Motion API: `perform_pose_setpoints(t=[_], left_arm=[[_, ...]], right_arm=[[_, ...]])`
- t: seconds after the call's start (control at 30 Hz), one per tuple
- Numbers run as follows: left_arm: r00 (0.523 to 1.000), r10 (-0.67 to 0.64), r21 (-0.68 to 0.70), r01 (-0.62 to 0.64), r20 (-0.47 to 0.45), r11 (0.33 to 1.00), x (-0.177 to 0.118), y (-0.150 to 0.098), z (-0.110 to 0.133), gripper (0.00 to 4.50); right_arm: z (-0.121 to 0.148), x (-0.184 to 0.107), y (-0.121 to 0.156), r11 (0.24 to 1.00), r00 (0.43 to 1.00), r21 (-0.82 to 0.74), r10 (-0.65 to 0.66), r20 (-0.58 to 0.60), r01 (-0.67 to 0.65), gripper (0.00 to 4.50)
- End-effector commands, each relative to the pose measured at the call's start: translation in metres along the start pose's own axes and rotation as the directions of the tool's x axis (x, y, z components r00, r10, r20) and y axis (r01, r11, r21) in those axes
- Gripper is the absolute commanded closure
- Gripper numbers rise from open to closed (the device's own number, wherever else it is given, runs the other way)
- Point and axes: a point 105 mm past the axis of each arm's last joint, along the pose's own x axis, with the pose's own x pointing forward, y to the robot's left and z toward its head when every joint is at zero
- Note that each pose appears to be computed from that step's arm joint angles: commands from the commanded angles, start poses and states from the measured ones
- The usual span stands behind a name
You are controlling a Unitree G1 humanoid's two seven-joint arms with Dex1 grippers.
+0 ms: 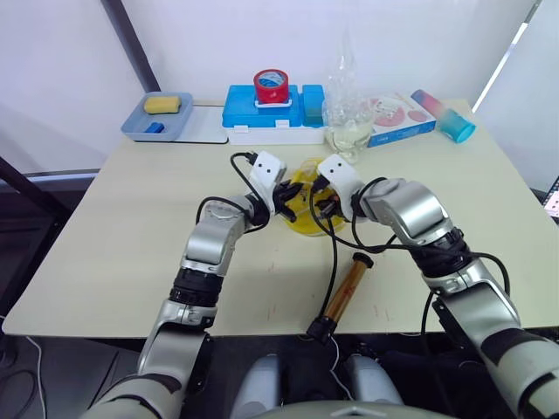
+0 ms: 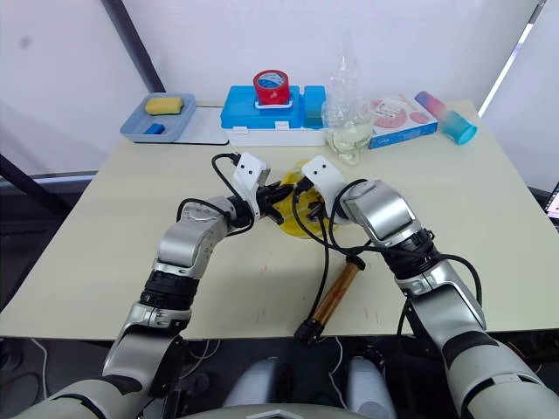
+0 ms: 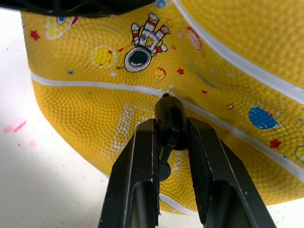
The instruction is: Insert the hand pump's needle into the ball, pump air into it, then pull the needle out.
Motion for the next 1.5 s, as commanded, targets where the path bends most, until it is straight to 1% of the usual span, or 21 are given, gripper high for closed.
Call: perform_pose_setpoints(t=[0.03,0.27,0.4,0.7,1.07,1.5], left_arm=[[0.975,-0.211,-0.05,0.208,-0.068,0.977,0.012,-0.044,-0.021,4.5],[0.975,-0.212,-0.059,0.208,-0.07,0.976,0.013,-0.045,-0.023,4.5],[0.974,-0.216,-0.067,0.212,-0.067,0.975,0.013,-0.046,-0.023,4.5],[0.971,-0.23,-0.074,0.225,-0.063,0.972,0.012,-0.049,-0.023,4.5],[0.97,-0.236,-0.078,0.23,-0.065,0.97,0.011,-0.05,-0.024,4.5],[0.972,-0.228,-0.084,0.222,-0.064,0.971,0.01,-0.05,-0.025,4.5]], right_arm=[[-0.002,0.013,0.008,1.0,1.0,-0.029,0.009,-0.023,-0.01,4.16],[-0.012,0.022,0.015,0.997,0.997,-0.067,0.037,-0.072,-0.042,4.16],[-0.017,0.026,0.023,0.993,0.992,-0.081,0.075,-0.096,-0.083,4.16],[-0.022,0.033,0.028,0.99,0.988,-0.088,0.098,-0.119,-0.109,4.16],[-0.029,0.045,0.025,0.991,0.985,-0.083,0.094,-0.146,-0.107,4.16],[-0.045,0.059,0.022,0.994,0.978,-0.067,0.076,-0.192,-0.09,4.16]])
